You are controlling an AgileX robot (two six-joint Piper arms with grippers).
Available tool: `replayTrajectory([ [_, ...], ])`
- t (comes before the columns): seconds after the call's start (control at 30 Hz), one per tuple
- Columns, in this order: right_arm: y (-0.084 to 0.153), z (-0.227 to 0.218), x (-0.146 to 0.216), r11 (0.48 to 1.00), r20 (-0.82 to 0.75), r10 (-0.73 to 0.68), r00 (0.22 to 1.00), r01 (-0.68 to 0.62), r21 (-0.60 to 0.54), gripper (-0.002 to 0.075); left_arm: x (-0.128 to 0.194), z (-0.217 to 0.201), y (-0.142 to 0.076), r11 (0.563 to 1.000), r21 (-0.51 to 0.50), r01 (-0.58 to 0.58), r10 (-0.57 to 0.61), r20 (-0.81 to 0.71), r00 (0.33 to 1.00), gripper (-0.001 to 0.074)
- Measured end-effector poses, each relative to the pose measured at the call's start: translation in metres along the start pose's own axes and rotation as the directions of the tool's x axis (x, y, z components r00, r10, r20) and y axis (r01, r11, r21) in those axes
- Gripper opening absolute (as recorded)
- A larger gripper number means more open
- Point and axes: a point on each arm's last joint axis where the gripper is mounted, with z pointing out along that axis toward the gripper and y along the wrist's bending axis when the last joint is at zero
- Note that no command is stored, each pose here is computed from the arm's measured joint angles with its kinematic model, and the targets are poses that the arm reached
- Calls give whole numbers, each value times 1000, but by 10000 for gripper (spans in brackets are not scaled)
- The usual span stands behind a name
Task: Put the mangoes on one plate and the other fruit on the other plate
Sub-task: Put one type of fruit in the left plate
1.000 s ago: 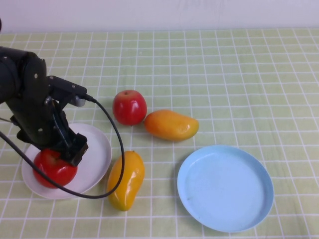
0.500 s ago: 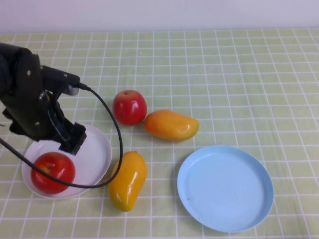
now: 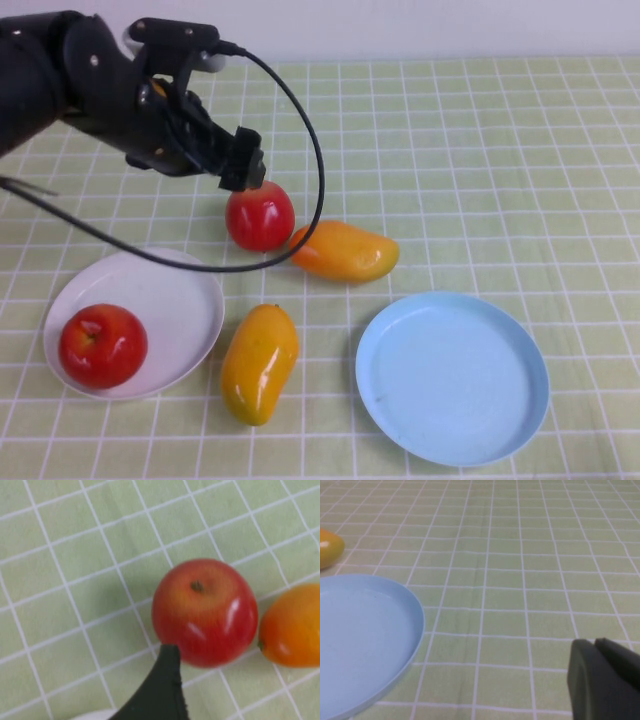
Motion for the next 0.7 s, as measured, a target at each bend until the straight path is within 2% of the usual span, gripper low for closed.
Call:
replayTrajectory([
  [0.23,0,0,0,1000,0,0,1000,0,0,-16,-15,34,5,1000,7,18,-18,-23,1000,669],
  [0.47,0,0,0,1000,0,0,1000,0,0,-16,-13,62,8,998,12,59,-58,-94,994,669],
  [0.7,0,0,0,1000,0,0,1000,0,0,-17,-10,77,9,996,18,83,-81,-92,992,669],
])
